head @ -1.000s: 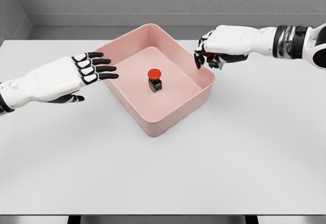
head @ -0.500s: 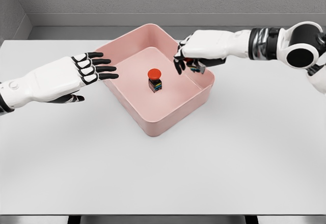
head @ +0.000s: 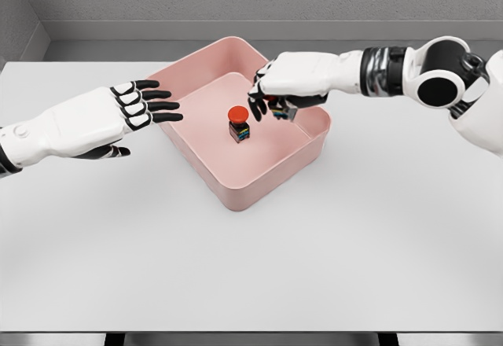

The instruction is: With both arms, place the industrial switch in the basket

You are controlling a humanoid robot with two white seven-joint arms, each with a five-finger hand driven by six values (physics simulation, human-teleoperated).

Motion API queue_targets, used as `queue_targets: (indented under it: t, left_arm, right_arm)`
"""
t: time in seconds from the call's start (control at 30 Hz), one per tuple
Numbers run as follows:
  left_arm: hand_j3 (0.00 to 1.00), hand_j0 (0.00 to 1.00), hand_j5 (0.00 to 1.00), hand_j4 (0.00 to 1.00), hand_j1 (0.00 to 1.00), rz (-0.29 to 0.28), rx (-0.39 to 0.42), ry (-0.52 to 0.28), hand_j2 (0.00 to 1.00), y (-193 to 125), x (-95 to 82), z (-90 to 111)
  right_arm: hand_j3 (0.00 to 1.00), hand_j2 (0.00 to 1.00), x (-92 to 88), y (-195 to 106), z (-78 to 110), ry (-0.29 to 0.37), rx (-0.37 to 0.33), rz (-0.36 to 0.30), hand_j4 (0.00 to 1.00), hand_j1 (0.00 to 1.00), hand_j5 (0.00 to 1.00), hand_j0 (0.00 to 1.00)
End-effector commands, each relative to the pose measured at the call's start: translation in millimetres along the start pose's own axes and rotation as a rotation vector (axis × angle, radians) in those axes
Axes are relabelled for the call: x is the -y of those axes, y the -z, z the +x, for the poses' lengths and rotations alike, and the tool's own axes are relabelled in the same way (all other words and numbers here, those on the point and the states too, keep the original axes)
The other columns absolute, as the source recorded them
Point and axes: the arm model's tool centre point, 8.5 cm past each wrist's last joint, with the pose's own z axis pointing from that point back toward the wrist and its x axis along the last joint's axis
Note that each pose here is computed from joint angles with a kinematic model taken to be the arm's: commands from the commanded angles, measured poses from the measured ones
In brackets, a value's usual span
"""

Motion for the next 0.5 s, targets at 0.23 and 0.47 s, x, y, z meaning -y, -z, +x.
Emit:
queue_targets:
  t: [0.23, 0.47]
  left_arm:
    - [1.0, 1.0, 1.0, 1.0, 1.0, 0.004, -0.002, -0.005, 1.0, -1, -0.6, -1]
    - [1.0, 1.0, 1.0, 1.0, 1.0, 0.003, -0.002, -0.006, 1.0, -1, -0.1, 0]
  right_arm:
    - [1.0, 1.0, 9.7, 12, -4.0, 0.029, -0.029, -0.03, 1.0, 1.0, 1.0, 1.0]
    - [1.0, 1.0, 18.1, 23, 4.6, 0.019, 0.001, -0.045, 1.0, 1.0, 1.0, 1.0]
